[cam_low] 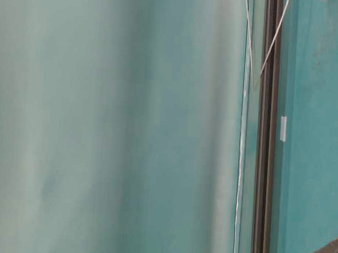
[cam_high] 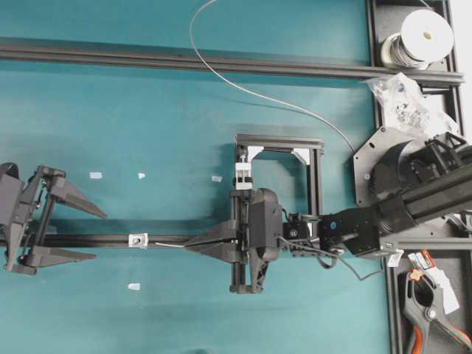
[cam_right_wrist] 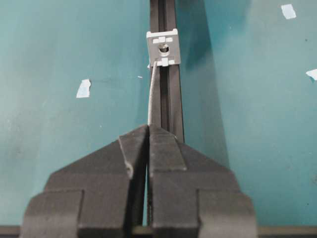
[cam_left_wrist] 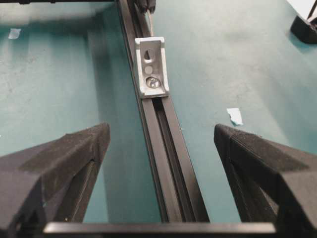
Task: Insert the wire through the hole in the metal fitting.
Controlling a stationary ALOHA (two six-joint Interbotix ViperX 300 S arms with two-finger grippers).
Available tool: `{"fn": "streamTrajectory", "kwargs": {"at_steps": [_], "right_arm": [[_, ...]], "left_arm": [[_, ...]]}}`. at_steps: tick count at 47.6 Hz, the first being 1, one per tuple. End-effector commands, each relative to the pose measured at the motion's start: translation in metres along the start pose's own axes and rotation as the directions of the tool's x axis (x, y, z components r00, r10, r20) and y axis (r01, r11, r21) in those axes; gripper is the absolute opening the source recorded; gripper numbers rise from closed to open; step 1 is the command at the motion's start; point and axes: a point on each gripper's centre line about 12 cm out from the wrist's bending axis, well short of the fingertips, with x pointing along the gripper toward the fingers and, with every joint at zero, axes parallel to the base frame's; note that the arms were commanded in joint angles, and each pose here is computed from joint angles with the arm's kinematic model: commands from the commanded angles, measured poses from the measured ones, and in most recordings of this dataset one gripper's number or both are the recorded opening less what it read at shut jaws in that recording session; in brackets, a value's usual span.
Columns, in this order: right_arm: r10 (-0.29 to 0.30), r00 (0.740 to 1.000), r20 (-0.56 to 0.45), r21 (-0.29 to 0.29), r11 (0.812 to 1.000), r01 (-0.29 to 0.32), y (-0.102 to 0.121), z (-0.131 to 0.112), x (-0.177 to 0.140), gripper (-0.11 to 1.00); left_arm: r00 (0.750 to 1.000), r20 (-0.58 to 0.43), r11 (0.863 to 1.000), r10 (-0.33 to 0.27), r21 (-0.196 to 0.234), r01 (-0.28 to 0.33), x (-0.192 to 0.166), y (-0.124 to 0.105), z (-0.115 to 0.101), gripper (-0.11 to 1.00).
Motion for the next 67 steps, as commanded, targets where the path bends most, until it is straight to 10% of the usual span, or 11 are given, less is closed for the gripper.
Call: {"fn": "streamTrajectory", "kwargs": {"at_steps": [1,67], "right_arm": [[0.006,1.0,0.025,0.012,1.0,-0.007,0.004,0.008,0.003,-0.01],[0.005,0.999,0.049,-0.02,1.0,-0.004,0.006,0.016,0.018,-0.01]], "left_arm": [[0.999,0.036,1.0,-0.006,0.001,0.006,0.002,-0.002,0.01,0.77],[0.999,0.041,1.0,-0.006,0.0,0.006,0.003,-0.002,0.011,0.77]]}}
